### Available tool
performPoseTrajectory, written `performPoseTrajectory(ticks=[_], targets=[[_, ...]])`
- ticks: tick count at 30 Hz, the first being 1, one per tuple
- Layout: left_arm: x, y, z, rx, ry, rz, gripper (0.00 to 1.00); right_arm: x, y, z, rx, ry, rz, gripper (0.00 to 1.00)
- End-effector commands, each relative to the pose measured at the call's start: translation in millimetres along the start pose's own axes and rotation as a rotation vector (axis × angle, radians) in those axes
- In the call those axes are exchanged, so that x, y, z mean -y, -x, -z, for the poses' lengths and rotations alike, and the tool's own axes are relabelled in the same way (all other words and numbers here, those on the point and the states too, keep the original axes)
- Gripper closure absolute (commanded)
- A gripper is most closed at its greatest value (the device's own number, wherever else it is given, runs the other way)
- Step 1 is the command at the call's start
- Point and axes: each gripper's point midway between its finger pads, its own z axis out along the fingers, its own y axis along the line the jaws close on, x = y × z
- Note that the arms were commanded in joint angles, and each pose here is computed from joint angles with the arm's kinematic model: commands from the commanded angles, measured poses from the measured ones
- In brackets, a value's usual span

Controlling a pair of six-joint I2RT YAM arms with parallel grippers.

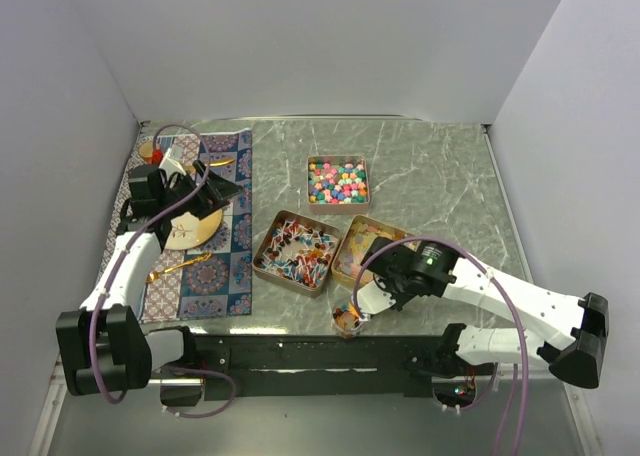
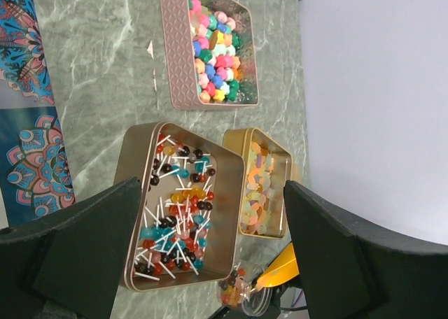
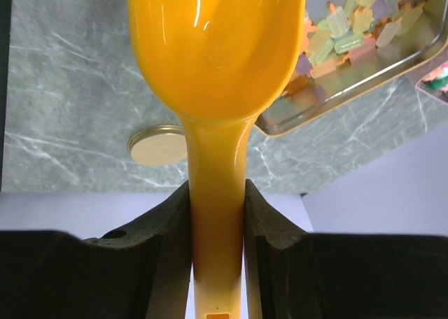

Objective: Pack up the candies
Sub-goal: Place the fake candies in the packing bottle, then scoop the fake candies from the storage box.

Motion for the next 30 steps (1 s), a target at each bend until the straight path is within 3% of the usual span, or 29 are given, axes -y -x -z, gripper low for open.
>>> performPoseTrajectory(ticks=[1,9,15,20,30], targets=[[15,9,7,0.052,-0.043,-0.030,0.11,10,-9,18,-0.069,-0.043,-0.030,1.00],[14,3,11,0.074,-0.052,-0.014,0.11,8,-13,31,-0.119,-0.038,0.001,1.00],[10,-4,11,0.060,-0.036,0.059,0.12,15,-46,52,-0.193,-0.078,0.104,1.00],[-5,-36,10,0.031,-0.001,0.086,0.14,25,-89,44,-0.286,-0.024,0.016,1.00],[-21,-97,11,-0.056,0.020,0.131,0.16,58,-134,11,-0.430,0.050,0.018,1.00]])
